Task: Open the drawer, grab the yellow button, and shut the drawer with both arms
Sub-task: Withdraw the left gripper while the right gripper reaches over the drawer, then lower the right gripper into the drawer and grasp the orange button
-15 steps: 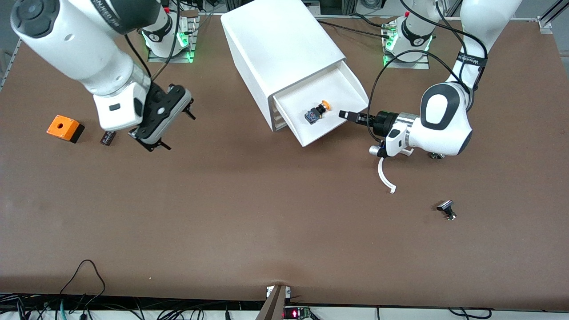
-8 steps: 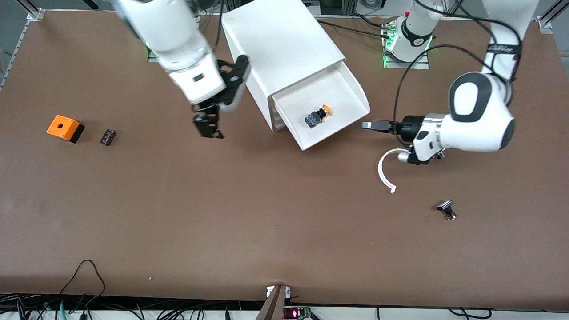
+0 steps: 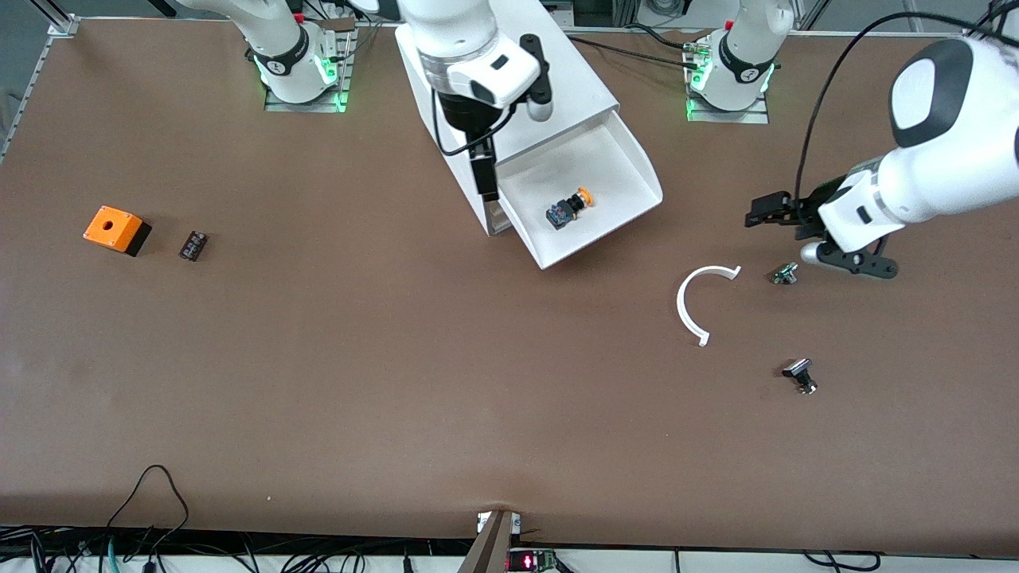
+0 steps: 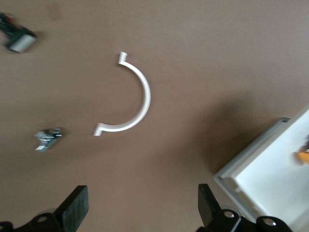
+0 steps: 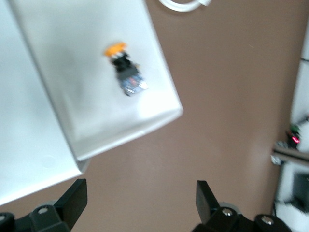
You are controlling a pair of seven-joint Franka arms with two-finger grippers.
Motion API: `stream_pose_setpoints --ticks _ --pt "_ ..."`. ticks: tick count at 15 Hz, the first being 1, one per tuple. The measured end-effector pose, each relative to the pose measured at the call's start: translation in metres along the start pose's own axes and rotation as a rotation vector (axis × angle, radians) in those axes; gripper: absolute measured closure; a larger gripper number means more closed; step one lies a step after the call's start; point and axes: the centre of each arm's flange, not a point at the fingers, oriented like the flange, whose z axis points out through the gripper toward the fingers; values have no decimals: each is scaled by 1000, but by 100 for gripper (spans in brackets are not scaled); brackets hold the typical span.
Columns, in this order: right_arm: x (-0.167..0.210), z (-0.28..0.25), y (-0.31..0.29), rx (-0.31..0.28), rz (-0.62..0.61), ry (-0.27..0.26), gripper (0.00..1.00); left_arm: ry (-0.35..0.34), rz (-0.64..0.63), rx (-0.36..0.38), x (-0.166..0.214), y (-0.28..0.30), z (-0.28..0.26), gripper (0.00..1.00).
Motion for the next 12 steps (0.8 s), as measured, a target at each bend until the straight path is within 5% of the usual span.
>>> stream_pose_setpoints --ticks 4,12 --pt "35 36 -1 139 -176 17 0 49 47 209 -15 -2 -40 0" --pt "51 53 9 171 -247 14 0 51 64 277 -25 -15 -56 0"
